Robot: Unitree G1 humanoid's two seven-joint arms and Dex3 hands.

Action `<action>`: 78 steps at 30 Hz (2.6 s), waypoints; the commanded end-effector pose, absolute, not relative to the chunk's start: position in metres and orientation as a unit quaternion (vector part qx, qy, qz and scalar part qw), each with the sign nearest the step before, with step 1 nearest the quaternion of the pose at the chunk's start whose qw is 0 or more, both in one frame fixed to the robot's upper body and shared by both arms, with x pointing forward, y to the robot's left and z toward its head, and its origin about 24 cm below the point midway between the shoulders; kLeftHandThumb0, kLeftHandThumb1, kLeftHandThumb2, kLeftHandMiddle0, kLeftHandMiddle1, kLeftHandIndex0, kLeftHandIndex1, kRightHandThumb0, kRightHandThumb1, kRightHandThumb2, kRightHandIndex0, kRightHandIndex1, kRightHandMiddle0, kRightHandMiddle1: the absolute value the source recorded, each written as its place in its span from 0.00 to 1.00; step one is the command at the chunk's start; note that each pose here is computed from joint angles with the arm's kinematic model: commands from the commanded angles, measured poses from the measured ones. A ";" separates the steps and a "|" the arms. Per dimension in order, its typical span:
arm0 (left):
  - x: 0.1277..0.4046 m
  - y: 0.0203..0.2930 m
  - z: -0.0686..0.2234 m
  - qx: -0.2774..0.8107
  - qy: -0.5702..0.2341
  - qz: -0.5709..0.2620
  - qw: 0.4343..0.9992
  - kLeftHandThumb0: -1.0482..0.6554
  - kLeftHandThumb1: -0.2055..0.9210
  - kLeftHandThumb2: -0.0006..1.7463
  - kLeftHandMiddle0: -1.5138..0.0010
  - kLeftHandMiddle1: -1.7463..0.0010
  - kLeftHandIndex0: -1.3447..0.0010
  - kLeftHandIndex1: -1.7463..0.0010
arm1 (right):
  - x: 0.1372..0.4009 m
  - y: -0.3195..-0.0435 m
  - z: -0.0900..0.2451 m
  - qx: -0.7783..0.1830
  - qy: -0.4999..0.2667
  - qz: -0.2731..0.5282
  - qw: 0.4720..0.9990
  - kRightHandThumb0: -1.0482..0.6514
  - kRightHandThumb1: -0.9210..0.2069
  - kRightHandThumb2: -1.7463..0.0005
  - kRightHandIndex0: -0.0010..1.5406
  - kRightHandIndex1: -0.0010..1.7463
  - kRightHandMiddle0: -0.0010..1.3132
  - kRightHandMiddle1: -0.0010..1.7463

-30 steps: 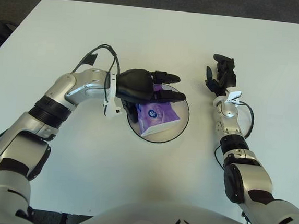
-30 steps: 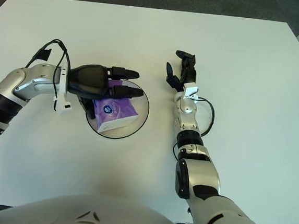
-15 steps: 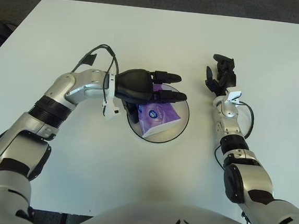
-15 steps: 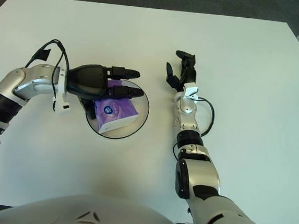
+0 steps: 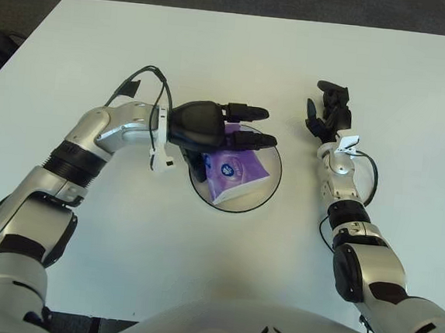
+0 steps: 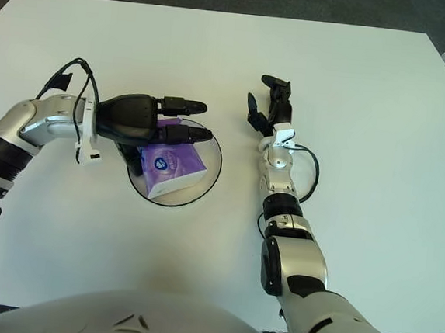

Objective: Put the tissue paper into the plate.

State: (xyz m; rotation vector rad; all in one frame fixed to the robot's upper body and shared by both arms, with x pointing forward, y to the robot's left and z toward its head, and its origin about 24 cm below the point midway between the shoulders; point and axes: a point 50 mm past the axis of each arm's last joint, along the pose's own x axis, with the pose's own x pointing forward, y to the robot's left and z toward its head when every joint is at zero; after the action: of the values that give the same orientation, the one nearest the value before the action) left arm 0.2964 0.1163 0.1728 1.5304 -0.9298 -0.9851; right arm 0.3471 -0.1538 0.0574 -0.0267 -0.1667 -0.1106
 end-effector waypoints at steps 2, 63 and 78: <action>0.306 0.126 0.202 0.645 -0.403 -0.371 0.533 0.05 1.00 0.07 1.00 1.00 0.99 0.99 | 0.312 -0.151 -0.017 -0.013 0.089 -0.055 0.994 0.27 0.09 0.69 0.24 0.12 0.02 0.63; 0.365 0.214 0.176 0.355 -0.238 -0.181 0.886 0.23 1.00 0.57 0.92 0.99 1.00 1.00 | 0.313 -0.155 -0.018 -0.013 0.093 -0.055 0.994 0.27 0.09 0.69 0.24 0.12 0.02 0.63; 0.368 0.205 0.140 0.299 -0.179 -0.055 0.936 0.19 1.00 0.52 0.94 1.00 0.99 0.88 | 0.311 -0.155 -0.019 -0.013 0.090 -0.055 0.994 0.27 0.09 0.69 0.24 0.12 0.02 0.63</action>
State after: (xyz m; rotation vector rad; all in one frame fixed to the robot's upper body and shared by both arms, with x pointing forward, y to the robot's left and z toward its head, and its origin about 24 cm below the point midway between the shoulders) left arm 0.3721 0.2048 0.1518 0.6369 -0.3899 -0.1512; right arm 0.3501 -0.1529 0.0590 -0.0270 -0.1666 -0.1013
